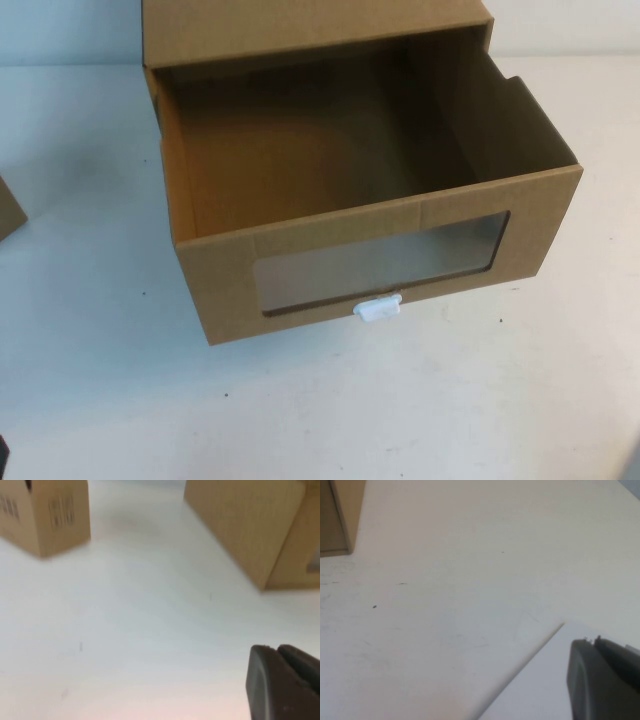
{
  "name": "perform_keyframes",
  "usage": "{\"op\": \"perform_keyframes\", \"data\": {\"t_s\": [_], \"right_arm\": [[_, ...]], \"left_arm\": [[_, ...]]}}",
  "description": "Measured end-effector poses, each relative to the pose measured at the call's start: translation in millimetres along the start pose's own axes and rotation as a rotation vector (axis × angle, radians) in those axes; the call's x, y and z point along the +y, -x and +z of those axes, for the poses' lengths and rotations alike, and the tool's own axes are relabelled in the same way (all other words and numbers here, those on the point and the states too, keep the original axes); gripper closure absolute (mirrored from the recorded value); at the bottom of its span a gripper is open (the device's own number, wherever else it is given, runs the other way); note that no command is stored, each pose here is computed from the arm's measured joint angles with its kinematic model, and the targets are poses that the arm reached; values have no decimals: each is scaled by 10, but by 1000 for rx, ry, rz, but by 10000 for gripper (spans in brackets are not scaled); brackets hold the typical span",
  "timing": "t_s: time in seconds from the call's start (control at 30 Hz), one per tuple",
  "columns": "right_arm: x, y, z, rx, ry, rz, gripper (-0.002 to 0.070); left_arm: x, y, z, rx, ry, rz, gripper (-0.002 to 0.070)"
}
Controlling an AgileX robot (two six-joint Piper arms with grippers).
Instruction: Open the shoe box
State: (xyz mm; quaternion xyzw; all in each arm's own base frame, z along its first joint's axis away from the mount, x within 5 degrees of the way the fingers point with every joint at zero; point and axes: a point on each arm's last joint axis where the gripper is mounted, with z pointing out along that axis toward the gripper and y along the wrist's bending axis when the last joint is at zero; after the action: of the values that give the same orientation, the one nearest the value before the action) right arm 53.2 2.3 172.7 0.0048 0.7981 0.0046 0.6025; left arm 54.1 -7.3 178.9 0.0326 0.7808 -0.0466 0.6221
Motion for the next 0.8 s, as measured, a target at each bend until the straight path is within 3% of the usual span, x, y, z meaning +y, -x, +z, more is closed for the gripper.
{"op": "perform_keyframes", "data": {"t_s": [0.8], "right_arm": [[1,0,0,0,1,4,694]], "left_arm": [[-4,-47,-1,51,-5,12,681]]}}
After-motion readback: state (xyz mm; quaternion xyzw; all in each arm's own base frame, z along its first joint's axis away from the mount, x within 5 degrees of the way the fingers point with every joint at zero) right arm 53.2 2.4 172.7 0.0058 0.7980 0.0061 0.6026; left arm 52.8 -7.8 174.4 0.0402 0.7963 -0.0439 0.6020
